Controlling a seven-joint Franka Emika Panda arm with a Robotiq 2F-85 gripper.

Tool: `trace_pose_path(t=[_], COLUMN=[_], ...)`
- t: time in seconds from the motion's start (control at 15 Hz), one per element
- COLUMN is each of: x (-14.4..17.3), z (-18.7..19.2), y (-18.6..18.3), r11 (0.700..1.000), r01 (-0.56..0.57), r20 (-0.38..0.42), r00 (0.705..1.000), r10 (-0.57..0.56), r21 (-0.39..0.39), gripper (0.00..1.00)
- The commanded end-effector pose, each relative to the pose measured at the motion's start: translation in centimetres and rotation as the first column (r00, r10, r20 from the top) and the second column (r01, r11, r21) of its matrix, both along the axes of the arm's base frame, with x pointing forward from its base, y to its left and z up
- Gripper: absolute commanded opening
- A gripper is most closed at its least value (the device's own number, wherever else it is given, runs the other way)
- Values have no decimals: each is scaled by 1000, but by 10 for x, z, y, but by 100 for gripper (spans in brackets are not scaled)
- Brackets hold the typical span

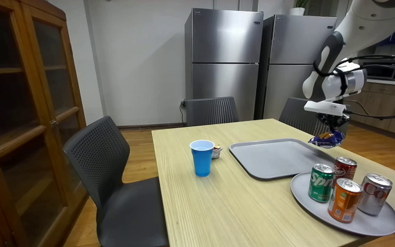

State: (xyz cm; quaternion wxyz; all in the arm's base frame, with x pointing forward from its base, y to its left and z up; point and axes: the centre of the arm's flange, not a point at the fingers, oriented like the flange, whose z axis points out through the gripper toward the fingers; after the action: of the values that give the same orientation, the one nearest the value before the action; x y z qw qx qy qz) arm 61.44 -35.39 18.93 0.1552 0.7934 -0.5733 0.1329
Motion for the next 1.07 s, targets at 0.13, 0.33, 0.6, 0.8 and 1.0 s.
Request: trace_pose_path(t=[0.13, 0.33, 0.6, 0.8, 1.0], x=[-28, -43, -62, -70, -73], z=[-2, -12, -23, -29, -32], y=[-20, -27, -34, -38, -39], r11=[994, 988, 979, 973, 970], r01=[112, 153, 203, 229, 243], r20=[-25, -51, -87, -109, -123], r00=[993, 987, 976, 968, 963], r10=[-112, -153, -202, -227, -241], r21=[-4, -3, 0, 3, 5], gripper=[0, 0, 0, 0, 0])
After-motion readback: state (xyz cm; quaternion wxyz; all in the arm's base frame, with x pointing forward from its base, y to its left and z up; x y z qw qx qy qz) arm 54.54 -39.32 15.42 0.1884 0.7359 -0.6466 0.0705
